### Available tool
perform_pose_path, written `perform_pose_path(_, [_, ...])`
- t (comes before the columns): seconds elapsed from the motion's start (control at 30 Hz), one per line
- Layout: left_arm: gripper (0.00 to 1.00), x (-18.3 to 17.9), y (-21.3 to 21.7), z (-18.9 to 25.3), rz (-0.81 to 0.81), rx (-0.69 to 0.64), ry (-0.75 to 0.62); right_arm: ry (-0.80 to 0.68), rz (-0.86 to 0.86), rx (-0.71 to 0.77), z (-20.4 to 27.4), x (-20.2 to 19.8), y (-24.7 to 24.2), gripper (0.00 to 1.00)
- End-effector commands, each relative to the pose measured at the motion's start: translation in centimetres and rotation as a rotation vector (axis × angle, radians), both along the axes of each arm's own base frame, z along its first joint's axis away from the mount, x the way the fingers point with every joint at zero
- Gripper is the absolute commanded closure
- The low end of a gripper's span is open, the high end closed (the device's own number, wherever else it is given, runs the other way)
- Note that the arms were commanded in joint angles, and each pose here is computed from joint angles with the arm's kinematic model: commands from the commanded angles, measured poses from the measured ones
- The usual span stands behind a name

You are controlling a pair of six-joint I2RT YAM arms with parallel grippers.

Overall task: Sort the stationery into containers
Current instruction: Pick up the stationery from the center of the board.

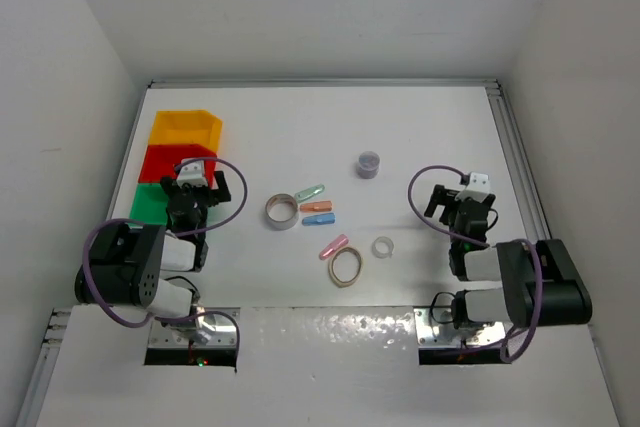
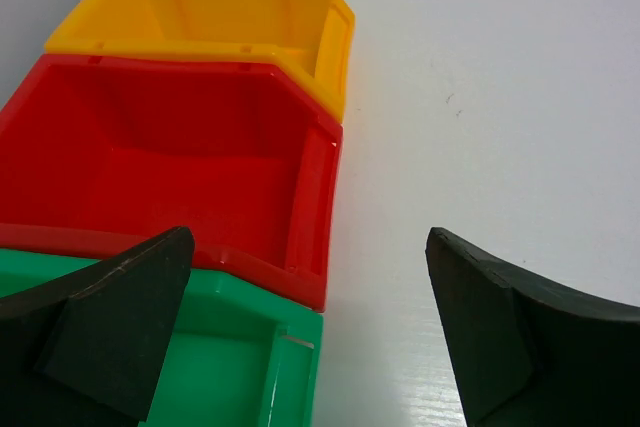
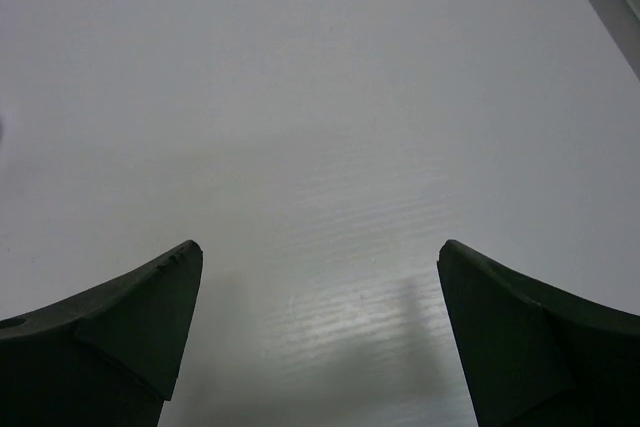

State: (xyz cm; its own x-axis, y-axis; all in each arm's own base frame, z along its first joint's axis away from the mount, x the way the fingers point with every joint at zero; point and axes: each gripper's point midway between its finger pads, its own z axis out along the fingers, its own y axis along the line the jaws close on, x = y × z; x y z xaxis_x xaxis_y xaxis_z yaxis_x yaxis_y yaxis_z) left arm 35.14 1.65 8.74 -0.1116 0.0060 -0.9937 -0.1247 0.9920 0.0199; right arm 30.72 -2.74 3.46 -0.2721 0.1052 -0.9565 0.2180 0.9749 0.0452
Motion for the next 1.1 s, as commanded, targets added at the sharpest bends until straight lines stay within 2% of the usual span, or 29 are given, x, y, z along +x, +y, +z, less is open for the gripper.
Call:
perform_pose_path(0.0, [0.0, 0.8, -0.1, 2.0, 0.001, -0.008, -0.069, -0.004, 0.027, -0.013, 1.9, 1.0, 0.5, 0.01])
perform_pose_path(0.03, [0.0, 0.7, -0.2, 1.9, -0.002, -0.006, -0.068, 0.071, 0.044, -0.025, 1.0, 0.7, 0.6, 0.01])
perform_pose_path(0.1, [0.0, 0.8, -0.2, 2.0, -0.004, -0.002, -0.07, -0.003, 0.102, -0.042, 4.7, 2.6, 1.5, 0.01])
perform_pose_path(0.13, [0.0, 0.9, -0.8, 2.4, -0.041, 0.011, -0.083, 0.01, 0.135, -0.091, 5.3, 2.7, 1.7, 0.01])
perform_pose_path(0.17, [0.0, 0.7, -1.6, 1.7, -0.104, 0.025, -0.043, -0.033, 0.146, -0.126, 7.8, 3.9, 1.8, 0.01])
perform_pose_path(0.2, [0.0, 0.7, -2.0, 4.3, -0.136, 0.034, -0.089, -0.065, 0.153, -0.165, 9.9, 4.4, 2.0, 0.01])
perform_pose_path(0.23, [0.0, 0.8, -2.8, 4.7, -0.208, 0.065, -0.061, -0.025, 0.159, -0.218, 10.1, 4.3, 1.7, 0.01])
perform_pose_path(0.27, [0.0, 1.3, -4.7, 5.2, -0.346, 0.104, 0.004, -0.053, 0.141, -0.286, 12.9, 5.2, 1.2, 0.01])
perform_pose_path(0.33, [0.0, 1.6, -5.2, 8.8, -0.369, 0.143, -0.027, -0.013, 0.171, -0.394, 14.4, 5.3, 1.0, 0.01])
perform_pose_path(0.37, [0.0, 2.3, -5.8, 12.3, -0.373, 0.149, -0.079, -0.02, 0.17, -0.401, 15.5, 5.5, 1.0, 0.01])
perform_pose_path(0.4, [0.0, 1.9, -6.5, 12.5, -0.431, 0.23, -0.038, -0.071, 0.108, -0.372, 18.7, 6.1, 0.3, 0.01])
perform_pose_path(0.43, [0.0, 1.7, -7.6, 13.0, -0.51, 0.291, -0.021, -0.1, 0.056, -0.305, 20.2, 6.1, -0.2, 0.01])
perform_pose_path(0.47, [0.0, 1.5, -9.2, 14.3, -0.62, 0.341, 0.033, -0.14, 0.043, -0.142, 22.4, 6.2, 0.3, 0.01])
perform_pose_path(0.5, [0.0, 2.3, -9.6, 13.5, -0.658, 0.363, 0.108, -0.136, 0.238, -0.051, 22.6, 6.4, 2.3, 0.12])
perform_pose_path(0.53, [0.0, 2.3, -10.0, 12.5, -0.685, 0.343, 0.21, -0.146, 0.338, -0.023, 23.2, 6.3, 3.7, 0.27])
perform_pose_path(0.57, [0.0, 1.6, -10.8, 13.1, -0.737, 0.33, 0.342, -0.148, 0.395, -0.014, 23.8, 6.7, 4.5, 0.45])
perform_pose_path(0.6, [0.0, 2.0, -11.6, 10.2, -0.813, 0.324, 0.48, -0.119, 0.416, 0.0, 23.3, 6.8, 5.2, 0.58])
perform_pose_path(0.63, [0.0, 1.2, -12.3, 9.3, -0.864, 0.308, 0.569, -0.026, 0.395, 0.008, 21.4, 6.5, 5.7, 0.64])
perform_pose_path(0.67, [0.0, 0.1, -13.7, 7.9, -0.919, 0.295, 0.693, 0.026, 0.368, 0.001, 20.5, 6.8, 5.8, 0.63])
perform_pose_path(0.73, [0.04, -1.0, -14.8, 6.4, -0.94, 0.294, 0.801, 0.136, 0.305, -0.032, 18.2, 6.2, 6.0, 0.41])
perform_pose_path(0.77, [0.22, -2.0, -15.7, 4.5, -0.942, 0.327, 0.886, 0.176, 0.307, -0.043, 16.9, 5.9, 6.4, 0.28])
perform_pose_path(0.8, [0.31, -2.3, -16.1, 3.6, -0.926, 0.314, 0.927, 0.193, 0.33, -0.058, 16.3, 5.5, 7.6, 0.2])
perform_pose_path(0.83, [0.46, -2.5, -16.4, 2.8, -0.922, 0.312, 0.956, 0.208, 0.332, -0.066, 15.7, 5.1, 7.9, 0.1])
perform_pose_path(0.87, [0.51, -2.6, -16.9, 1.5, -0.933, 0.301, 0.996, 0.229, 0.324, -0.08, 14.7, 4.7, 8.0, 0.01])
perform_pose_path(0.93, [0.51, -2.3, -17.4, 0.7, -0.915, 0.274, 1.013, 0.25, 0.359, -0.081, 13.9, 3.8, 9.5, 0.02])
perform_pose_path(1.0, [0.46, -1.7, -17.6, -0.3, -0.904, 0.286, 1.015, 0.265, 0.389, -0.078, 12.8, 2.8, 10.8, 0.03])
perform_pose_path(1.07, [0.46, -1.8, -17.6, -1.3, -0.899, 0.298, 1.033, 0.286, 0.404, -0.071, 11.7, 1.8, 11.6, 0.03])
